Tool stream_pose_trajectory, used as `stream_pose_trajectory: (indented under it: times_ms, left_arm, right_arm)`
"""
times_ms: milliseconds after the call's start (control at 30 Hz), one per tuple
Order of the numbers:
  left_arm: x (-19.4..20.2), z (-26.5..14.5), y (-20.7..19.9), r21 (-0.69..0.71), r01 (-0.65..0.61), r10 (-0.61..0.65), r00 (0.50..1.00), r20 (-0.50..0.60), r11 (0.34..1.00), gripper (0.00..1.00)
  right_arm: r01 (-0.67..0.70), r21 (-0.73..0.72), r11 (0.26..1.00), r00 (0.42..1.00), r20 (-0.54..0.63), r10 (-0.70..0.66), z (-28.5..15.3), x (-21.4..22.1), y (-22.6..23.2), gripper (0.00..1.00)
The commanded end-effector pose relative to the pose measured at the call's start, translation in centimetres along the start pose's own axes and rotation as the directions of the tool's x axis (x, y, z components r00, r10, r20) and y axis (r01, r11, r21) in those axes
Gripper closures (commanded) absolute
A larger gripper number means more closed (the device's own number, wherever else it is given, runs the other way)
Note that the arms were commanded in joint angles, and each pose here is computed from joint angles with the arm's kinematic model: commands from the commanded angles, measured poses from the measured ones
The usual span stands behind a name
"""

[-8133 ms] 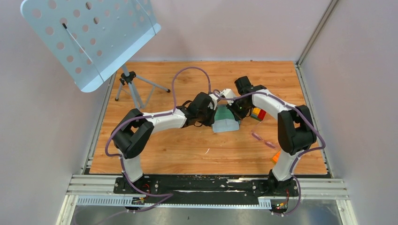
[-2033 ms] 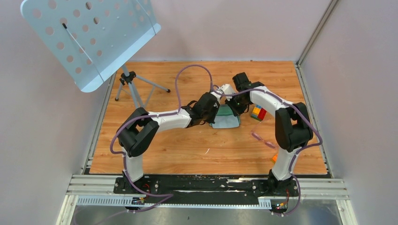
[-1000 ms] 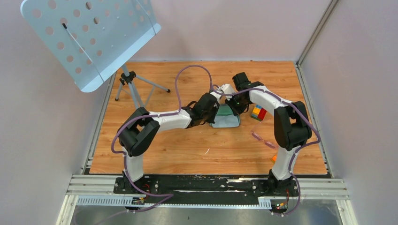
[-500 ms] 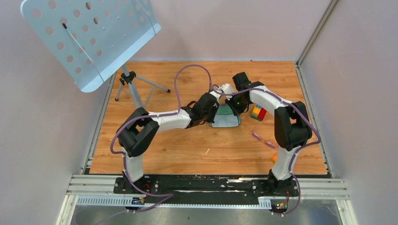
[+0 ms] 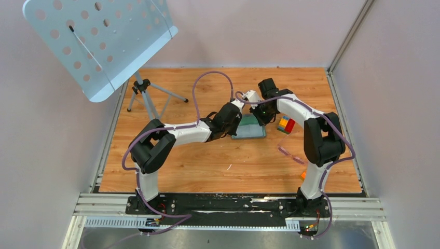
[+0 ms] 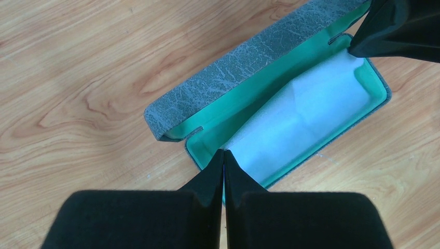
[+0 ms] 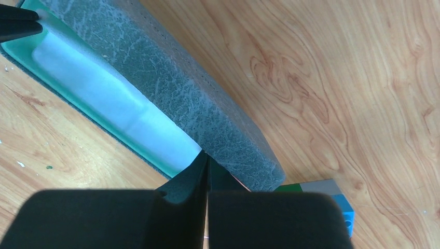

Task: Organize the sunglasses
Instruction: Place the glasses cleaning cloth in the sunglasses case.

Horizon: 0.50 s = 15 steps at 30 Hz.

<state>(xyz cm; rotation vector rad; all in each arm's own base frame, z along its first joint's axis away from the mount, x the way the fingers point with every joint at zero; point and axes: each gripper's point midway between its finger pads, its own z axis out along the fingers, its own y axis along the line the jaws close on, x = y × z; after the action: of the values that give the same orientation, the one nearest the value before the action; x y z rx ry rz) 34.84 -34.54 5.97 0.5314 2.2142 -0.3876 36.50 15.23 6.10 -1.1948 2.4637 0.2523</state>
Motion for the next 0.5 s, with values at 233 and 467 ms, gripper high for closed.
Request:
stream_pose_trajectory:
  times_ms: [233,467]
  left_arm:
    - [-0.06,0.69,0.43,-0.024,0.008,-0.008,1.0,0.001,1.0,0.89]
    - [-0.58,0.17,0.59,-0.036,0.014,-0.014,1.0,0.005,0.999,0.73]
  right_arm:
    - [-0.042,0.005,0.999,0.999,-0.002,0.042,0.3,-0.03,-0.54,0.98]
    - [-0.057,0.015,0.998,0.998,0.016,0.056,-0.54,-0.31,-0.44,0.86]
